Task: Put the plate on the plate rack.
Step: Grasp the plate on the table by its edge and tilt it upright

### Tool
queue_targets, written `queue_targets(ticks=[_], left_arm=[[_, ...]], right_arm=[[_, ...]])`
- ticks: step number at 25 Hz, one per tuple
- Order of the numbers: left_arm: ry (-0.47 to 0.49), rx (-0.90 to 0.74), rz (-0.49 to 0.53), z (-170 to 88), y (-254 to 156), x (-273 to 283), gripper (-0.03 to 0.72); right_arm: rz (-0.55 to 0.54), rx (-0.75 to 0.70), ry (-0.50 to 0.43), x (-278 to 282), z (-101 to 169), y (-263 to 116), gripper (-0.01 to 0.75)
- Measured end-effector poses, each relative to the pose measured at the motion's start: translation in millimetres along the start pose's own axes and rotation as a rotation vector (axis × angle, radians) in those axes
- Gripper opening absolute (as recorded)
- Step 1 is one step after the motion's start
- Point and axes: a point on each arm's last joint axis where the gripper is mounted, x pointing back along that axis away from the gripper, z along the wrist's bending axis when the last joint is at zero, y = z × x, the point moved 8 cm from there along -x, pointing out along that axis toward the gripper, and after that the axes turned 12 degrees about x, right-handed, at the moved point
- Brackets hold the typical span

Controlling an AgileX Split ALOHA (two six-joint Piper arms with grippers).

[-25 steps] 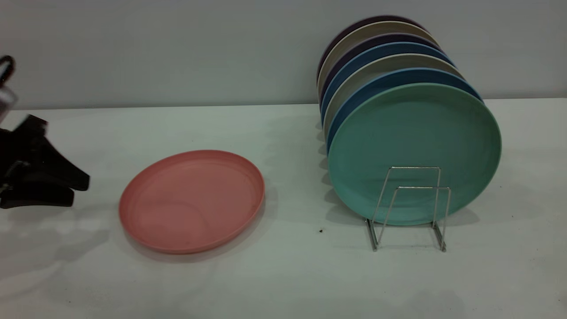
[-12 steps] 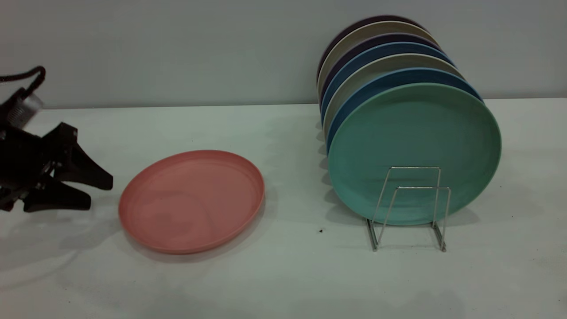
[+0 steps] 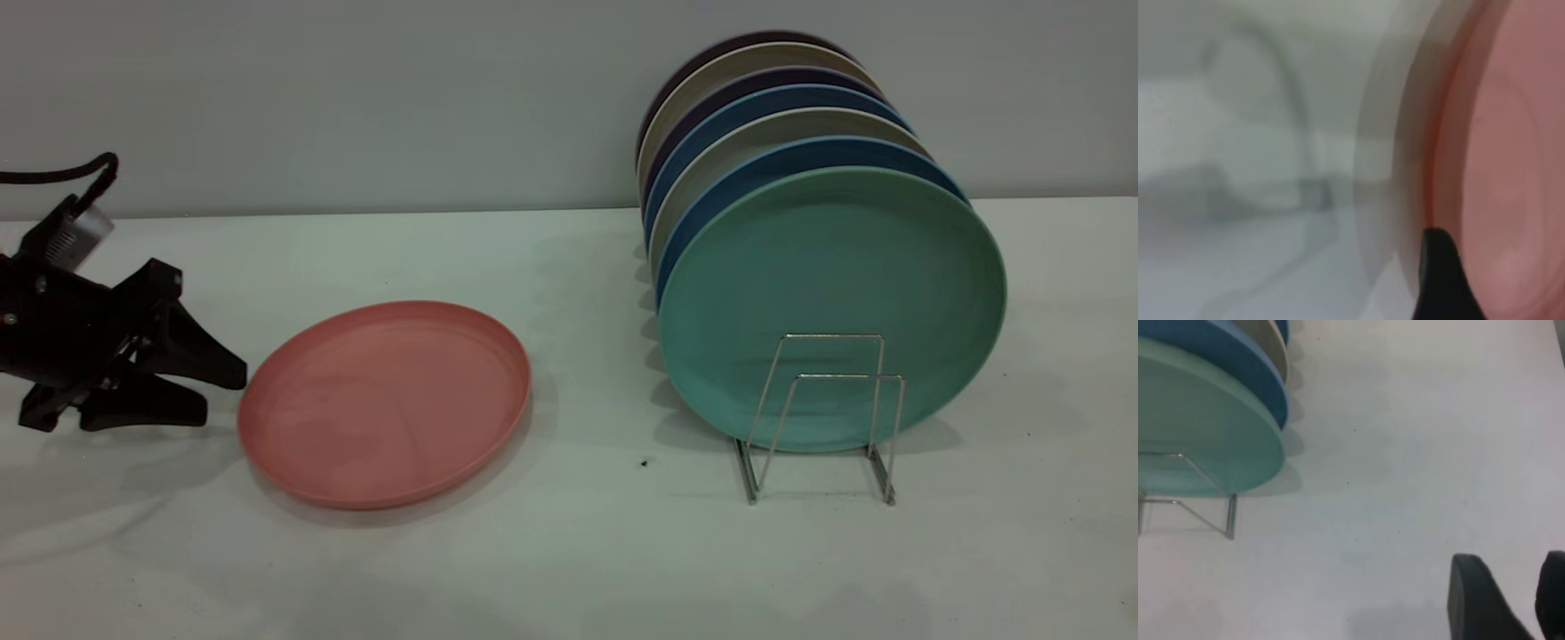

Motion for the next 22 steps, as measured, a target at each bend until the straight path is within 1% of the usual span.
queue_targets(ticks=[7,15,19,22], left_arm=[[0.048,-0.028,-0.014,-2.9,-2.7,-9.1,0.464],[0.05,-0.005,0.012,4.7,-5.7,-25.0,0.464],[0.047,0.017,0.014,6.2,-6.9,-28.6,0.438],[0.045,0.014,0.012,5.6,-6.5,-28.7,0.387]], right_arm=[[0.0,-0.002,0.0,0.0,0.0,0.0,0.239],[-0.002,-0.001,0.0,0.0,0.0,0.3,0.239],[-0.003,-0.001,0.0,0.0,-0.1,0.5,0.239],[-0.006,-0.001,-0.001,0.0,-0.2,1.0,0.239]])
